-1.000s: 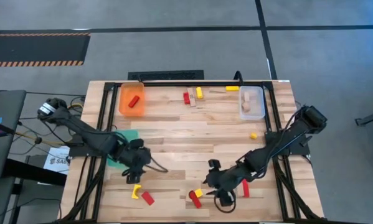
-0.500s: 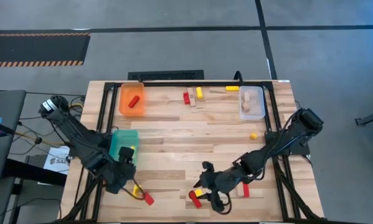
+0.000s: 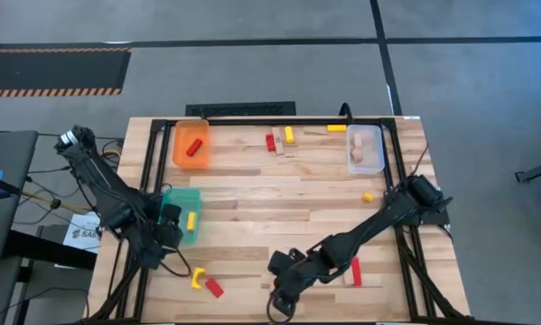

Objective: Sort & place blocks by color
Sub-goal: Put the red wooden block into the orange bin

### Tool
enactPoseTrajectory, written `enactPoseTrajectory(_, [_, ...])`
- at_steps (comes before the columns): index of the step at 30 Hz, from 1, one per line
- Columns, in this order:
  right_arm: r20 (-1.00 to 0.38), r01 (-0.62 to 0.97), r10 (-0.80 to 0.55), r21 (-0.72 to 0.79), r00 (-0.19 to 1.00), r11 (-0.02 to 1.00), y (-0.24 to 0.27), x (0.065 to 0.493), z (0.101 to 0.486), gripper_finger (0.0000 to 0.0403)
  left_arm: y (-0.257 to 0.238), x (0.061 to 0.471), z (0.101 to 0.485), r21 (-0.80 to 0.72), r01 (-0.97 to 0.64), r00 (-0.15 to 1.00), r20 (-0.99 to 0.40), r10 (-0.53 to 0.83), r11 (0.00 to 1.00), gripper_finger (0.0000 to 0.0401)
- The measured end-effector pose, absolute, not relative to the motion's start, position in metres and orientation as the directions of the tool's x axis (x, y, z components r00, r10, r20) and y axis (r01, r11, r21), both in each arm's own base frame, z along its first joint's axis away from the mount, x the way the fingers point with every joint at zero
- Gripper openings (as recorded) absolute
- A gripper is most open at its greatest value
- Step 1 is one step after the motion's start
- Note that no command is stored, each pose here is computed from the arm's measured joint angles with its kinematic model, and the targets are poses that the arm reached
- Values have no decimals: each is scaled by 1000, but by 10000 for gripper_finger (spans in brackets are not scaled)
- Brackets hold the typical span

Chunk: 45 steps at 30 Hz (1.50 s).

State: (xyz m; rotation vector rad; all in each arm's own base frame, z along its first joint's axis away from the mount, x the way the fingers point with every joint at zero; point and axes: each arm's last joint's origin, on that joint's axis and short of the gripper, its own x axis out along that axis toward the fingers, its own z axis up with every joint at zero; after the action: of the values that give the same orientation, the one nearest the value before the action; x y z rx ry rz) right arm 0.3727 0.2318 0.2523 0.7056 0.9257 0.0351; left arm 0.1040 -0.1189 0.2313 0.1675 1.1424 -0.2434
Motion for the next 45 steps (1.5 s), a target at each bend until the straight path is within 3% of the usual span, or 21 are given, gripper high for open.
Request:
enactPoseTrajectory(7, [-766,536,468,643,441,547,242,376,227,169,-96,88,217,-99,250,501,-838,-216,963,235])
enactPoseTrajectory(12, [-817,651,444,567,368,505,241,373,216,156,-84,91,227,-100,236,617,-753,-229,967,235])
enactPoseTrajectory(20, [-829,662,436,549,351,510,243,370,213,138,-74,97,232,-145,165,662,-717,-218,976,235])
enactPoseTrajectory(26, [-824,662,438,556,360,502,241,372,214,140,-79,107,240,-135,210,738,-628,-247,968,235])
enactPoseTrajectory(45, [-808,659,447,579,384,480,242,374,215,224,-67,121,246,-99,182,789,-579,-205,978,235])
